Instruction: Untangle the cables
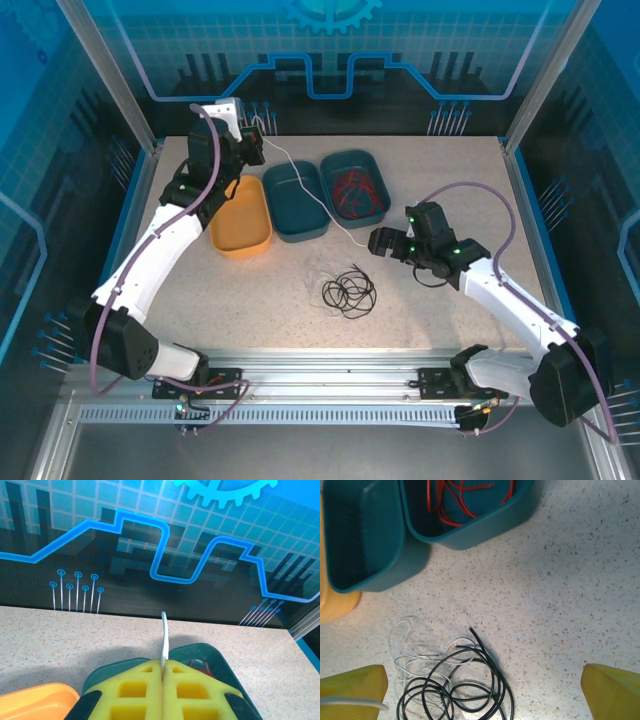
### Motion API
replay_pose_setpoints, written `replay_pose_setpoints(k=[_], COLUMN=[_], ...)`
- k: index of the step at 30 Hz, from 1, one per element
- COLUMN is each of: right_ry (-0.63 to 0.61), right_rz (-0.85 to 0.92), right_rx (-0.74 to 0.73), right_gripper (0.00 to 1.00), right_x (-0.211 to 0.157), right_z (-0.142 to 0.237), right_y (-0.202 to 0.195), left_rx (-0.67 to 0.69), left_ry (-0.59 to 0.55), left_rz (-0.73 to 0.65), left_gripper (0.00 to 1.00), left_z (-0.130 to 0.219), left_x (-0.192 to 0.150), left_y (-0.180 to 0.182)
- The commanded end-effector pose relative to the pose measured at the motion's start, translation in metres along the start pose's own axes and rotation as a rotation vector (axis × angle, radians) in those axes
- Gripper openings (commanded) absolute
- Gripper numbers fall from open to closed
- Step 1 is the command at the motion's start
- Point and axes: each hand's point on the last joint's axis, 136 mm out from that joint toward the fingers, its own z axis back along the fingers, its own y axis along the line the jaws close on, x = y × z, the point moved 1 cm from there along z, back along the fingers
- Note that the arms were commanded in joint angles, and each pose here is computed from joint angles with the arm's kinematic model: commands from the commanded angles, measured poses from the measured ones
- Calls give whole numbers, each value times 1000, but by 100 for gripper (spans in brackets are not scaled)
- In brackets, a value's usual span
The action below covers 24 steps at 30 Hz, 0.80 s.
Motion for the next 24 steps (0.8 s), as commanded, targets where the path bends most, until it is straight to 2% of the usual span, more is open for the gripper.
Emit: replay_pose_setpoints(k=[1,3,6,8,14,16,20,24], right_ry=[-16,-17,-2,-14,-62,-93,-158,-151], right_rz=[12,8,-5,-14,-16,-41,-106,-137], right_rx=[107,199,428,419,267,290,507,428], right_gripper=[100,100,100,100,100,100,100,100], right_x=[6,8,13,15,19,22,33,31], right_z=[13,17,30,34,49,59,82,81], right_y=[7,12,31,25,-11,-17,-10,-25], left_rx=[-3,1,20,34,110,138,148,68], left_ry=[-34,-35,-36,-37,-51,-56,-64,-58], left_rz=[-16,-17,-15,-15,1,9,33,46], left_gripper=[0,0,0,0,0,0,0,0], left_z=[2,0,-3,-4,-2,0,4,8], left_x=[20,22,25,26,36,39,41,42], left_y=[2,5,12,17,48,60,72,58])
